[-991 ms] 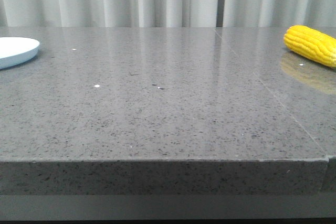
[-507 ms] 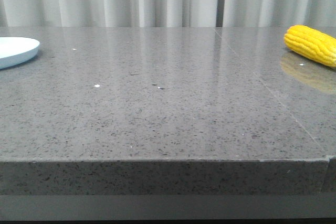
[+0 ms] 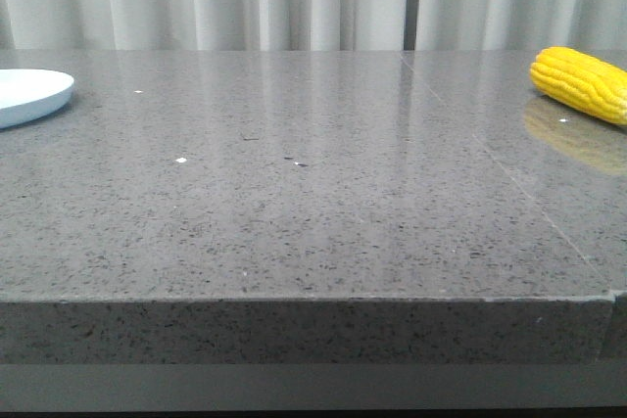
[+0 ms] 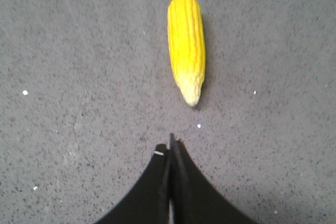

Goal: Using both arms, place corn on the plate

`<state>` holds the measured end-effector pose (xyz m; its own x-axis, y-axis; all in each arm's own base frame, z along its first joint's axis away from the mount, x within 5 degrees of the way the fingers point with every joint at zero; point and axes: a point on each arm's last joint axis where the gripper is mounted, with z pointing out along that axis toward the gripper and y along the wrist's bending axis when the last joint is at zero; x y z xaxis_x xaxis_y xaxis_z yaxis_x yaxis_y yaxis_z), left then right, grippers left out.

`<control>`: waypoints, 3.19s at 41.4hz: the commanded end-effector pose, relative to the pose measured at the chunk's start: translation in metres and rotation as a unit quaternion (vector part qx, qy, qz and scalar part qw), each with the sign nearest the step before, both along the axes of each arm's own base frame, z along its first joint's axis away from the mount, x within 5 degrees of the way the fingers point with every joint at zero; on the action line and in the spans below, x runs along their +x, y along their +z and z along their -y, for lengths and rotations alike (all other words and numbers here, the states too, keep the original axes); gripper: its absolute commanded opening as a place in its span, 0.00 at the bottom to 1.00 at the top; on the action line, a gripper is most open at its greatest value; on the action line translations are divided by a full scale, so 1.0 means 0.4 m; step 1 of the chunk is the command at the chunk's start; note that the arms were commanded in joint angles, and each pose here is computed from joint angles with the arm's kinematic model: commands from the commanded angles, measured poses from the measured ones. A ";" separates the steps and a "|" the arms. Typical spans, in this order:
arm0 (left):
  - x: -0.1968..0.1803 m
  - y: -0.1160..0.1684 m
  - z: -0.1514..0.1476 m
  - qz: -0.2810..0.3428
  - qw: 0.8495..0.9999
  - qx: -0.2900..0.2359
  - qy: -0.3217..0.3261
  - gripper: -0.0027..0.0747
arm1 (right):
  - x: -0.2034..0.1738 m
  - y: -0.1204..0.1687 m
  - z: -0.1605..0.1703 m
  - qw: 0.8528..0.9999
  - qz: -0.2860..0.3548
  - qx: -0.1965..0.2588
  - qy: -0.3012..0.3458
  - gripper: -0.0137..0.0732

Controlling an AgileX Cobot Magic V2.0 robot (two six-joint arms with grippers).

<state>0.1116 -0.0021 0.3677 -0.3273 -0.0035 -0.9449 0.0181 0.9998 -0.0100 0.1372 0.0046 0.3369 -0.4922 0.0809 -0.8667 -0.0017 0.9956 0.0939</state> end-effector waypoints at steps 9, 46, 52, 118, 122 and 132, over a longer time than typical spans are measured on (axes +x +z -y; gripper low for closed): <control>0.046 0.003 0.002 -0.014 1.000 0.010 -0.006 0.51 | 0.037 0.015 0.004 0.999 0.010 -0.032 0.009 0.84; 0.289 -0.024 -0.078 -0.248 0.965 0.061 0.060 0.75 | 0.050 0.006 0.004 0.999 0.000 -0.032 0.009 0.92; 0.350 -0.049 -0.142 -0.274 0.958 0.020 0.083 0.75 | 0.050 0.006 0.004 0.999 0.000 -0.032 0.009 0.92; 0.699 -0.209 -0.308 -0.354 0.929 -0.108 0.033 0.26 | 0.050 0.006 0.004 0.999 0.000 -0.032 0.010 0.92; 0.699 -0.211 -0.310 -0.357 0.928 -0.103 0.034 0.10 | 0.050 0.006 0.004 0.999 0.000 -0.032 0.010 0.92; 0.697 -0.207 -0.308 -0.356 0.929 -0.100 0.033 0.01 | 0.050 0.006 0.004 0.999 0.000 -0.032 0.010 0.92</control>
